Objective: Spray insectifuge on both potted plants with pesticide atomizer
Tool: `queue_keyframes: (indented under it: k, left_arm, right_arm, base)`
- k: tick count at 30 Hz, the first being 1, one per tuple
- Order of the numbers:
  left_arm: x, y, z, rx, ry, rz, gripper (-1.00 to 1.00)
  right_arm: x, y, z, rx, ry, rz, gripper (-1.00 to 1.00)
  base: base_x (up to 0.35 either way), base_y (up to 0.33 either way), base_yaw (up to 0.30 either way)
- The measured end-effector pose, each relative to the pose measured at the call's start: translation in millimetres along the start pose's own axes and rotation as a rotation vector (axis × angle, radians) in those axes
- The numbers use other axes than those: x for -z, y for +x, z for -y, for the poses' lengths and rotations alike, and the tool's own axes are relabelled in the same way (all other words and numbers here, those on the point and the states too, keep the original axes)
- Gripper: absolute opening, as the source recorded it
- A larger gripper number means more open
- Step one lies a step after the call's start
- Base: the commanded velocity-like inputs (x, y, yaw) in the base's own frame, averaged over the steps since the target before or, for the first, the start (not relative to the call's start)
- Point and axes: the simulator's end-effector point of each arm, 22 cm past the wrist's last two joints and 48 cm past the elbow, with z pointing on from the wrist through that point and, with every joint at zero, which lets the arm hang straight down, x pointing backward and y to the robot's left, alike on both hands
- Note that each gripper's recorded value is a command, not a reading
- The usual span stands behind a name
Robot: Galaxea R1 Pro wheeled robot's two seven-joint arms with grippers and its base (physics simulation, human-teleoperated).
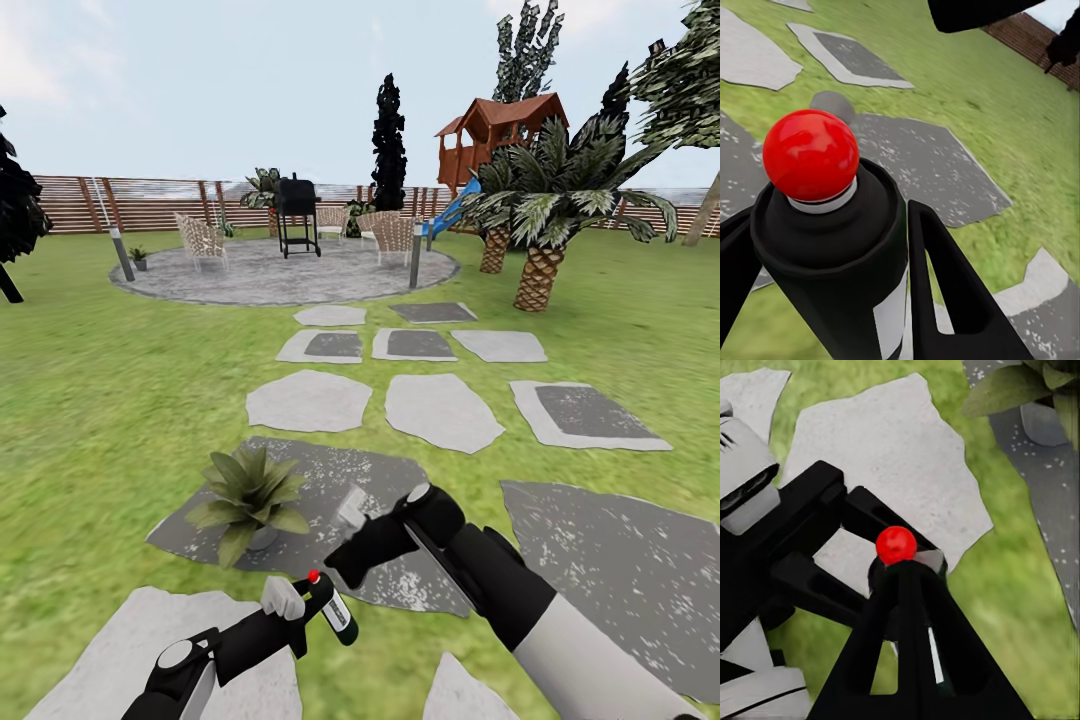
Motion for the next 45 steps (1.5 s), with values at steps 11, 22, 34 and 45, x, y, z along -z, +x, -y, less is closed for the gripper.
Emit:
queue_keyframes:
  k: [11,22,34,45]
  left_arm:
    - [-2.3,-2,1,0.0,-0.005,0.006,-1.0]
    - [-19.9,22,24,-0.042,0.038,-0.077,-1.0]
    - [-17.6,24,21,-0.067,0.033,-0.088,-1.0]
    - [11.3,5,-41,-0.028,-0.154,-0.02,-1.0]
  right_arm:
    - [-15.9,19,-8,0.036,0.008,-0.066,-1.0]
    - [-17.5,20,-11,0.044,0.006,-0.071,-1.0]
    - [-15.6,18,-7,0.04,0.015,-0.063,-1.0]
    - [1.9,-1,26,0.004,0.103,0.014,-1.0]
  base:
    - [0.0,0.0,0.0]
    - [0.0,0.0,0.0]
    - [0.0,0.0,0.0]
    - [0.0,0.0,0.0]
